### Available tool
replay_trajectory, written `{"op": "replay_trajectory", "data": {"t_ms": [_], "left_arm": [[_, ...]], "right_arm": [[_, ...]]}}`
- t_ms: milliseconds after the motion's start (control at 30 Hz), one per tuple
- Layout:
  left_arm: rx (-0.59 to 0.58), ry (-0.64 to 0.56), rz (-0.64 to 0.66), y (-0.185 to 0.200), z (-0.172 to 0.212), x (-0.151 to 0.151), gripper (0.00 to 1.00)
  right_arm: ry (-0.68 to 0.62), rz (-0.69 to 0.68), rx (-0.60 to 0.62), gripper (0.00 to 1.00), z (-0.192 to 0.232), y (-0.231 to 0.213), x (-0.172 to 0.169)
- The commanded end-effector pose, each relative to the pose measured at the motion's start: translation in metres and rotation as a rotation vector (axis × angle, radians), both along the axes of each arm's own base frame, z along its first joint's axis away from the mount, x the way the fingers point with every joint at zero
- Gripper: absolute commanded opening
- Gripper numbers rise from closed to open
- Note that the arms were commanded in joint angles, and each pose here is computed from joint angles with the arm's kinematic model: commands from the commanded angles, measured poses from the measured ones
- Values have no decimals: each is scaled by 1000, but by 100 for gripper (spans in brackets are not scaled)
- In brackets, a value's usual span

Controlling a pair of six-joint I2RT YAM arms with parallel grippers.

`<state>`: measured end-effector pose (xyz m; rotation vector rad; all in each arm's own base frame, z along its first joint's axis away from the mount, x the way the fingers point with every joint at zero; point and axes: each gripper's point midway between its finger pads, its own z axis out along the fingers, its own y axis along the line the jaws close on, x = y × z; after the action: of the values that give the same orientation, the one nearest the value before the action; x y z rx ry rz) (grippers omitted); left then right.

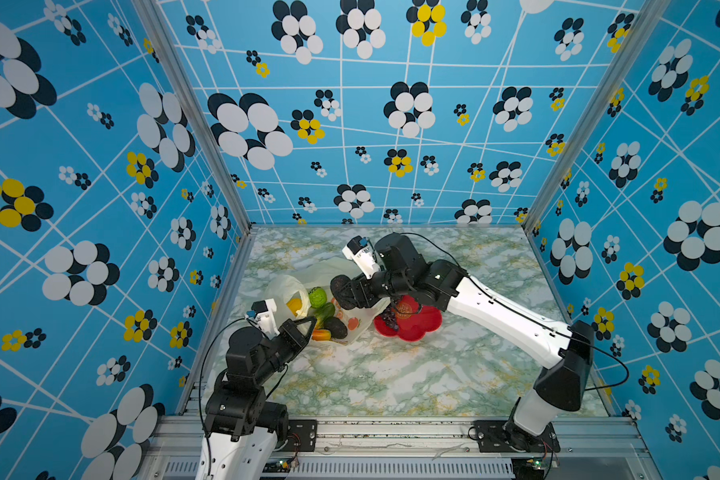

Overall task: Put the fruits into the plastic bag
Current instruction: 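Lift the dark fruit with the right gripper and carry it into the bag, then open the right gripper to drop the dark fruit into the bag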

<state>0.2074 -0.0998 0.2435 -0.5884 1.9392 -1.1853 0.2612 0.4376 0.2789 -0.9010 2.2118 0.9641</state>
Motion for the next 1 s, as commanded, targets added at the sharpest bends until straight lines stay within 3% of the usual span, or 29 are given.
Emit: {"op": "replay_trajectory", "data": {"t_ms": [0,300,500,700,867,967], "left_arm": [[-15,-24,-4,-1,8,0,0],[-17,-24,-7,-1,10,2,0],[-9,-24,-7,-1,12,2,0],[-6,-18,-1,0,10,1,0],[3,-18,0,1,10,-2,0],[5,-16,2,1,9,-2,0]], "right_arm": [[36,3,-90,28,-27,7,8],[183,10,-190,28,-100,45,26],[307,32,-56,30,-102,92,33],[401,127,133,50,-73,136,19],[338,143,135,67,-53,127,16],[298,153,121,70,-44,118,12]]}}
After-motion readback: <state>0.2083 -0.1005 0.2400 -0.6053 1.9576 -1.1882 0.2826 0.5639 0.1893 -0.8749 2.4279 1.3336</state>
